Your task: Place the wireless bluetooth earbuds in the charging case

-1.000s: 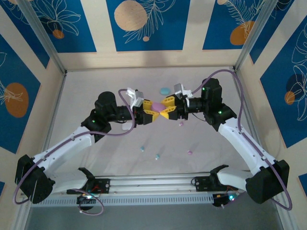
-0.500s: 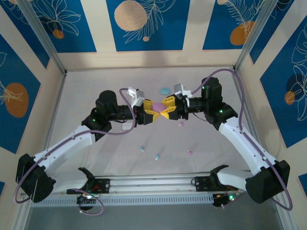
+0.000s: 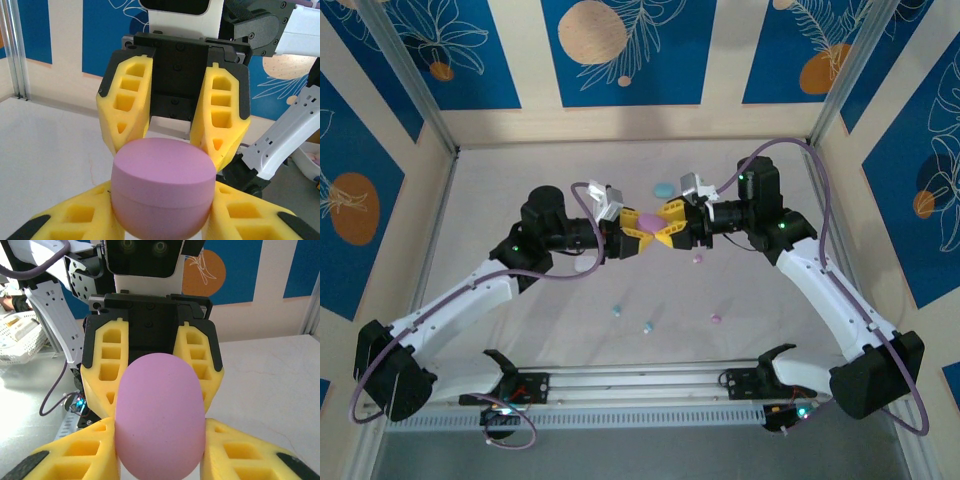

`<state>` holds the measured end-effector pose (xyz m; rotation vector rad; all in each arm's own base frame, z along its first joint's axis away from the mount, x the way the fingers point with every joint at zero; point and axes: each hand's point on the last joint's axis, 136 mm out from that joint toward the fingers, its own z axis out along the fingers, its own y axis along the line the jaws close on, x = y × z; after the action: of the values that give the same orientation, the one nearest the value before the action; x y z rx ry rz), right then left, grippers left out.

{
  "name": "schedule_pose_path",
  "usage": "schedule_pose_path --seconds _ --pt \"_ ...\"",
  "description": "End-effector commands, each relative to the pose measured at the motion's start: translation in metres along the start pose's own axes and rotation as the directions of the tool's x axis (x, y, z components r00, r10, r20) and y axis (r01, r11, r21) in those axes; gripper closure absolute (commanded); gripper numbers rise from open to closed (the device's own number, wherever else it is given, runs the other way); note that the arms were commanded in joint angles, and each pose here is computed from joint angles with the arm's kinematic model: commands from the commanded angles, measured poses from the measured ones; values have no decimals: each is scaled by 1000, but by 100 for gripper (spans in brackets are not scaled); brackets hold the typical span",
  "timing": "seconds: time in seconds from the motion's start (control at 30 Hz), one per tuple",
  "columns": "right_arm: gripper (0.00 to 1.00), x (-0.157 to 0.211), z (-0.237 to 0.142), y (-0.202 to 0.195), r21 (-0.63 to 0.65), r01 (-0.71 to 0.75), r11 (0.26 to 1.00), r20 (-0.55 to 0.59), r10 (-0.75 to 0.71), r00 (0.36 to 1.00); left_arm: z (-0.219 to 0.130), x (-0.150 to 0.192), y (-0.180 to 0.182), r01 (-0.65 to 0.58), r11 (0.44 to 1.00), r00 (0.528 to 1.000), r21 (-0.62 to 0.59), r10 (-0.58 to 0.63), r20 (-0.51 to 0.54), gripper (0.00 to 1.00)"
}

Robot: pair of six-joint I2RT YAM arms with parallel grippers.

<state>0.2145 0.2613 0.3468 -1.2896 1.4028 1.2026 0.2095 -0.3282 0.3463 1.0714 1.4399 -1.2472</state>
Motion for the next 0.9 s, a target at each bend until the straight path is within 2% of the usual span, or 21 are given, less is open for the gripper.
schedule_pose_path --seconds 0.0,0.27,0.43,0.87 --pt "60 -3 2 -15 34 -94 995 -4 94 996 5 -18 -24 -94 991 994 97 87 72 74" --pt "48 -10 -7 -36 93 -270 958 11 270 963 4 -18 -30 -161 981 982 108 148 119 78" --pt "43 -14 -10 -40 113 -300 947 26 299 954 6 -17 -29 -162 982 981 102 149 124 78" --pt "37 -27 -18 -52 180 -363 914 61 358 932 5 -16 -26 -166 985 976 56 156 152 80"
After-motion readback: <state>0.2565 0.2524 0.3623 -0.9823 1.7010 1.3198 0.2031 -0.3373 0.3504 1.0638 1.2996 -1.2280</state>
